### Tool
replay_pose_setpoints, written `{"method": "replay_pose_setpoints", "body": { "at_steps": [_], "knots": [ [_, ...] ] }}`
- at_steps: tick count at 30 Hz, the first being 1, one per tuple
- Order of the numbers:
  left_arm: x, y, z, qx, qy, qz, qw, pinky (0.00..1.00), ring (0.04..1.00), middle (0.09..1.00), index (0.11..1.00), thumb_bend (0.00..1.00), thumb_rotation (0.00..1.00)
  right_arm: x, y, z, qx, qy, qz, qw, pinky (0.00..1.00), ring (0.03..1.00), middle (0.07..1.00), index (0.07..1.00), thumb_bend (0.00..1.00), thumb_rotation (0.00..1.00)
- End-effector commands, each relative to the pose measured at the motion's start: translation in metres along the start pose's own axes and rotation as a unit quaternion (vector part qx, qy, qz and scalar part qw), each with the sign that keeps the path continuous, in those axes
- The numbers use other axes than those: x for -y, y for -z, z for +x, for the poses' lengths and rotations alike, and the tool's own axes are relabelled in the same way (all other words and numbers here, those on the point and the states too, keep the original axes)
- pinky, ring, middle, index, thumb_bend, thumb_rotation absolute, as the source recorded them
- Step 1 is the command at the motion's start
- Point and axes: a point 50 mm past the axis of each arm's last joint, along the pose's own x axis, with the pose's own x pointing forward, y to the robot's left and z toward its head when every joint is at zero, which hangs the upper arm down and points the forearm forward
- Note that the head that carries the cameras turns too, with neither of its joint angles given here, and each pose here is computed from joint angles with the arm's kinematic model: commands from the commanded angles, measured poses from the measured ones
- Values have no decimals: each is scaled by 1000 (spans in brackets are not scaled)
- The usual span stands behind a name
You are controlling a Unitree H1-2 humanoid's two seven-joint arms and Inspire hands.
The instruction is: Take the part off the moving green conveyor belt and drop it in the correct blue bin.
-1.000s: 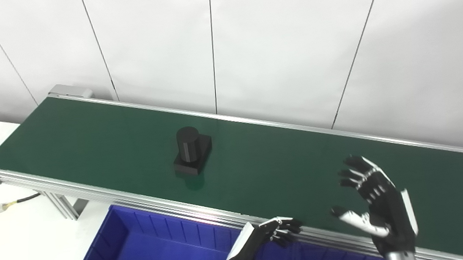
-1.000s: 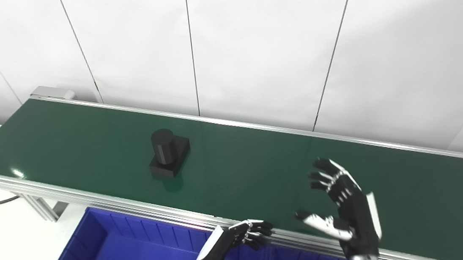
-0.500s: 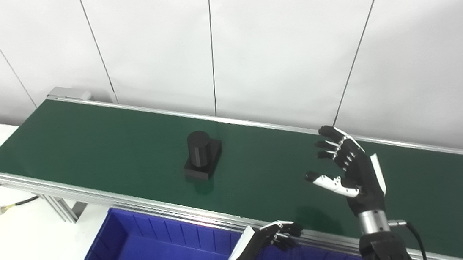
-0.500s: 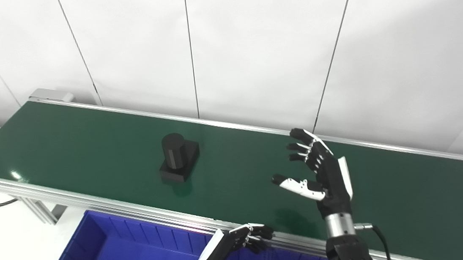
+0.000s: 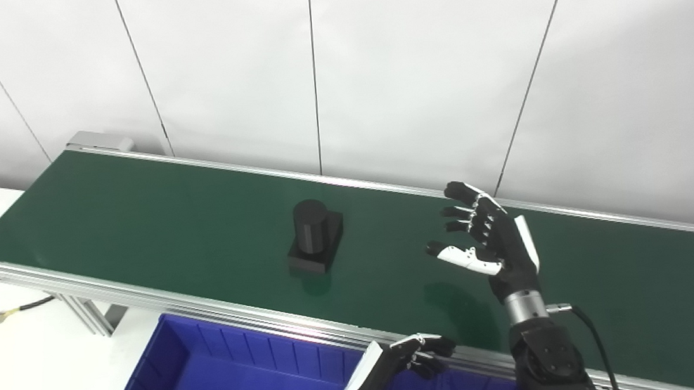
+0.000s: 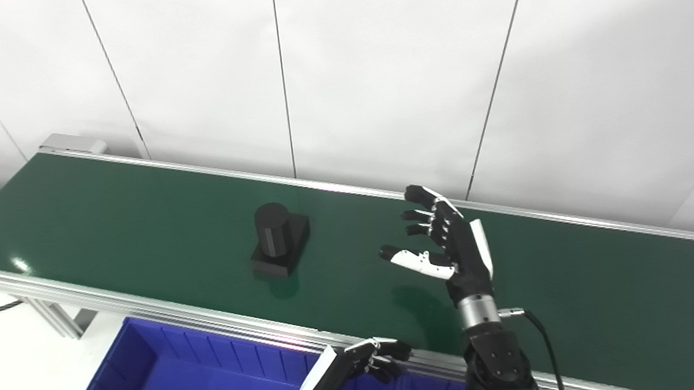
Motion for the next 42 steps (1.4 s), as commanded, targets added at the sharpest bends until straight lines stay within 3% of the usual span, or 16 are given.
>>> {"method": "replay_pose_setpoints", "body": {
  "at_steps": [1, 11, 18, 32, 42],
  "knots": [
    [-4, -12, 8, 37, -13, -13, 999, 593, 651, 744, 735, 852, 0, -12, -24, 26, 39, -12, -1, 999, 618, 705, 802, 788, 916, 223],
    [-3, -15, 8, 45, -14, -3, 999, 581, 641, 741, 734, 847, 0, -44, -26, 37, 32, -40, -13, 999, 591, 692, 800, 792, 942, 233],
    [-1, -15, 9, 49, -17, 4, 999, 579, 632, 728, 734, 848, 0, -61, -27, 41, 31, -59, -36, 997, 592, 701, 816, 791, 931, 189],
    [1, -17, 10, 54, -20, 4, 998, 571, 627, 713, 737, 853, 0, -68, -22, 44, 22, -60, -77, 995, 574, 699, 819, 788, 940, 167],
    [0, -17, 10, 53, -19, 5, 998, 574, 636, 730, 728, 858, 0, -54, -19, 48, 12, -53, -97, 994, 574, 688, 813, 794, 920, 160]
  ]
}}
